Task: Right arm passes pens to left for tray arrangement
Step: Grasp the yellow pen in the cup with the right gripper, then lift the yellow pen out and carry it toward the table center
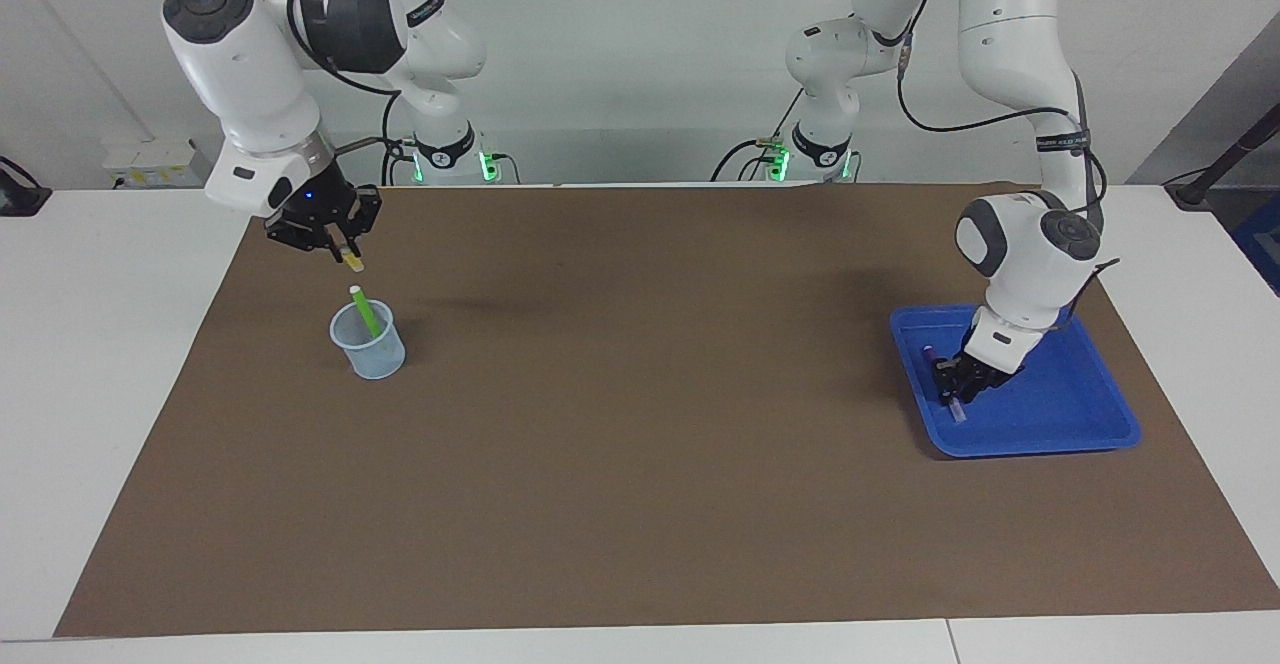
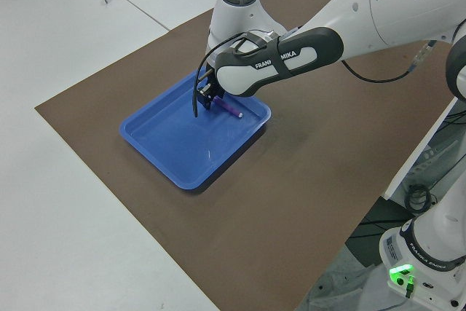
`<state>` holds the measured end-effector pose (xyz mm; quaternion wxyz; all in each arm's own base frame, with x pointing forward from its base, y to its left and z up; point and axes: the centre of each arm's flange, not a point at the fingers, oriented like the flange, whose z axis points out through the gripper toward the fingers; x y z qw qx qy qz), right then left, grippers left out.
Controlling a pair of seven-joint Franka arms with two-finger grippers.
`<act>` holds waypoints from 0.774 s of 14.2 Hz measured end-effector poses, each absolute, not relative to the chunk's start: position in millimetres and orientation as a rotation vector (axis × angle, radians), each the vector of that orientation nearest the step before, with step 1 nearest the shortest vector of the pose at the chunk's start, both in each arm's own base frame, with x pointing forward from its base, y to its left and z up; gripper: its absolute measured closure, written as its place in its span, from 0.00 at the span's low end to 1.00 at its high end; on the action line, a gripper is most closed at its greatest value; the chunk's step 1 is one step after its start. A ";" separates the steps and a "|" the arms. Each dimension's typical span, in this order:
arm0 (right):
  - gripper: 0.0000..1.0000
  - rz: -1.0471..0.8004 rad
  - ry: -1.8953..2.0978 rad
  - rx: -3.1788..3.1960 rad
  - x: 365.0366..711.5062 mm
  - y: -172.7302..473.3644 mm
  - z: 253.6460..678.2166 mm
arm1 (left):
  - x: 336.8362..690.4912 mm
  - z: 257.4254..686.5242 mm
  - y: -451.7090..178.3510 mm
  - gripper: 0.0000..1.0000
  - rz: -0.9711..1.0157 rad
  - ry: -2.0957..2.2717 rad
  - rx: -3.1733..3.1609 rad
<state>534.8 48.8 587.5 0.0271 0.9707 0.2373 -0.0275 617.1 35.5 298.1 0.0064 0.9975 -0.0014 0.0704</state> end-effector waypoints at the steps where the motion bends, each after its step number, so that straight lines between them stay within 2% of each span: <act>1: 0.82 -0.081 0.725 3.004 533.9 58.4 589.8 | 617.2 298.1 35.5 0.40 0.222 -0.005 3.121; 11: 0.82 -0.083 0.145 3.321 527.6 106.9 608.4 | 617.2 297.7 33.6 0.40 0.219 -0.011 3.121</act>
